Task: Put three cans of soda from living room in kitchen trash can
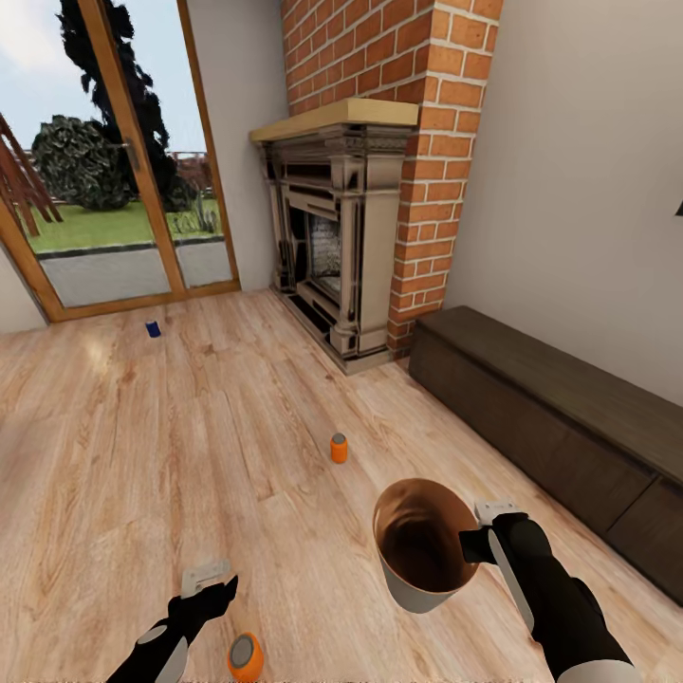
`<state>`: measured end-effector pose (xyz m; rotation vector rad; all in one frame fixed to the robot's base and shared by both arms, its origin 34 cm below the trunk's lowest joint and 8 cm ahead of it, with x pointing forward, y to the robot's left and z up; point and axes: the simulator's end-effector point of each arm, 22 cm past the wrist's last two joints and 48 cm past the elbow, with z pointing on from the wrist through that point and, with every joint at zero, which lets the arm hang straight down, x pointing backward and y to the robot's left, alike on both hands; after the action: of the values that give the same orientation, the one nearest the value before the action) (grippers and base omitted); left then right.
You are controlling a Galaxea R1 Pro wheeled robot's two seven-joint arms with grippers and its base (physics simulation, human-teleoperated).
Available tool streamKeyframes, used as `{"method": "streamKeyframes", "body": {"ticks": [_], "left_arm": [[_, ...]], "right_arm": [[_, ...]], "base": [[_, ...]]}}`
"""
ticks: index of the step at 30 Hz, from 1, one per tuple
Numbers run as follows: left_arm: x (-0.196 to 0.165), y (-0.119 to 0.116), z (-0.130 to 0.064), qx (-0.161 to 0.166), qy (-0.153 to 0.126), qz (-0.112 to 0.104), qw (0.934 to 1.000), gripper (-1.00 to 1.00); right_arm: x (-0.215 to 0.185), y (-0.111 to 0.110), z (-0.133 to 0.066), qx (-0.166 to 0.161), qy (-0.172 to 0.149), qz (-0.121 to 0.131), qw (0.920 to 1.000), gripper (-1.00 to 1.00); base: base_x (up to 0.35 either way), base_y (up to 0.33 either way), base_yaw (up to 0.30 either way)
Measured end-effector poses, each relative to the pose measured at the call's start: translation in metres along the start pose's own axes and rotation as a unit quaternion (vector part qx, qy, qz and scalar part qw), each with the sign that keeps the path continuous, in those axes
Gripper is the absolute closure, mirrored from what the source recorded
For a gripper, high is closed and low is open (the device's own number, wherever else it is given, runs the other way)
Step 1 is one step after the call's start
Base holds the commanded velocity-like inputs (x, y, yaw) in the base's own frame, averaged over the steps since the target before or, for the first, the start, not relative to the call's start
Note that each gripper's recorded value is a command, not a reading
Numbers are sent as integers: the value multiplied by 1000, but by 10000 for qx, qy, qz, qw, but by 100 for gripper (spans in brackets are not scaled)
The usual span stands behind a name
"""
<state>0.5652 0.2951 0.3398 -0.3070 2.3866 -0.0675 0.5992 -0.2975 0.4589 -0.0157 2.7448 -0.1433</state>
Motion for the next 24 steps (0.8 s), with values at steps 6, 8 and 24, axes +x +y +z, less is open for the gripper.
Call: {"method": "streamKeyframes", "body": {"ticks": [6, 8, 24], "left_arm": [[5, 1, 1, -9, 44, 1, 10000, -100], [6, 1, 2, -11, 61, 3, 10000, -100], [19, 4, 6, -41, 183, 8, 9998, -100]], "right_arm": [[3, 0, 4, 6, 47, -10, 10000, 100], [4, 0, 5, 6, 62, -11, 10000, 100], [13, 2, 15, 1, 189, -22, 9998, 100]], "base": [[0, 0, 0], [0, 0, 0], [0, 0, 0]]}}
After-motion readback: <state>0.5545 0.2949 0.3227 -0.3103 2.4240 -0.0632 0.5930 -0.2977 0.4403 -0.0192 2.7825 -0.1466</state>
